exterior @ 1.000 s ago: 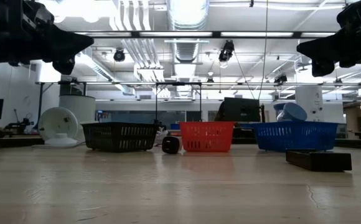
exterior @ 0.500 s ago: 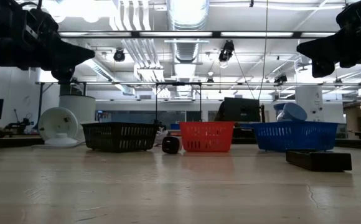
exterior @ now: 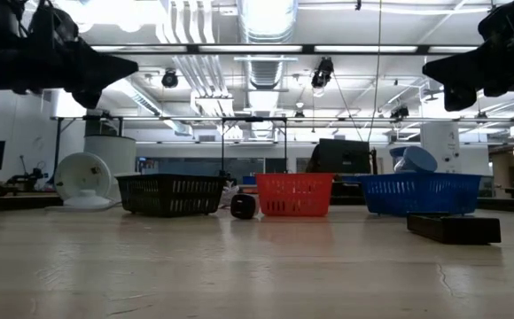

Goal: Pick & Place Office items
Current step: Put the black digital clock into the black basket

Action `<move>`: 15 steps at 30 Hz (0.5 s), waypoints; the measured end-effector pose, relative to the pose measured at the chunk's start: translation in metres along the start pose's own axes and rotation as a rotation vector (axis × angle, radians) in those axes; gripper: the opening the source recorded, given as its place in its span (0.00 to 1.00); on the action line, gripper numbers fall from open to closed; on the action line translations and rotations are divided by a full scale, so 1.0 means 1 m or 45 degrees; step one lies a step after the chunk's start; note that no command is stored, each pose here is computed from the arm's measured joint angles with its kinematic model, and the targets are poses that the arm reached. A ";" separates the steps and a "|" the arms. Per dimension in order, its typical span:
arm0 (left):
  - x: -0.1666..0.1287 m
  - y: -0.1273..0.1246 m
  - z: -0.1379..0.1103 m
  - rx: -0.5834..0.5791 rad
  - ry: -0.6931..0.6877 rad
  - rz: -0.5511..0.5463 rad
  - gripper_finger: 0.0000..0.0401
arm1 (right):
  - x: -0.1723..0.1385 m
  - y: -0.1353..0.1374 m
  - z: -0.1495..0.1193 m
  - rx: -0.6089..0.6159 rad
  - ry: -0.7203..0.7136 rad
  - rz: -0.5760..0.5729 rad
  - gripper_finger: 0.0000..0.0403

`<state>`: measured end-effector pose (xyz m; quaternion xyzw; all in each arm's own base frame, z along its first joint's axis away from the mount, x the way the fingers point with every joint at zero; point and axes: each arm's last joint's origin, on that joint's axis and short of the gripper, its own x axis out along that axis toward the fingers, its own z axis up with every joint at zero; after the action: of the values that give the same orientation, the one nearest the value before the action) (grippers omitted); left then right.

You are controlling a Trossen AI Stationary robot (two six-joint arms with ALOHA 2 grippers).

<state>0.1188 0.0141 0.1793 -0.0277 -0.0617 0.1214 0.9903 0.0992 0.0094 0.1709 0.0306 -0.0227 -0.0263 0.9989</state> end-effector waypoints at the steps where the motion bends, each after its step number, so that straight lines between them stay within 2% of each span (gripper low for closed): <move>1: 0.000 0.000 0.000 0.004 -0.005 0.014 0.01 | 0.000 0.000 0.000 0.000 0.002 -0.001 0.07; 4: 0.000 0.000 0.002 0.027 -0.003 0.020 0.01 | 0.000 0.000 0.000 -0.005 -0.006 -0.022 0.07; 9: 0.001 0.000 0.007 0.020 -0.022 0.020 0.01 | 0.000 -0.005 0.001 0.003 -0.022 -0.213 0.07; 15: 0.001 0.000 0.007 0.018 -0.025 0.019 0.01 | -0.001 -0.007 0.006 0.099 -0.092 -0.302 0.07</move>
<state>0.1189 0.0145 0.1860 -0.0199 -0.0705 0.1295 0.9889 0.0977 0.0025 0.1760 0.0710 -0.0559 -0.1445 0.9854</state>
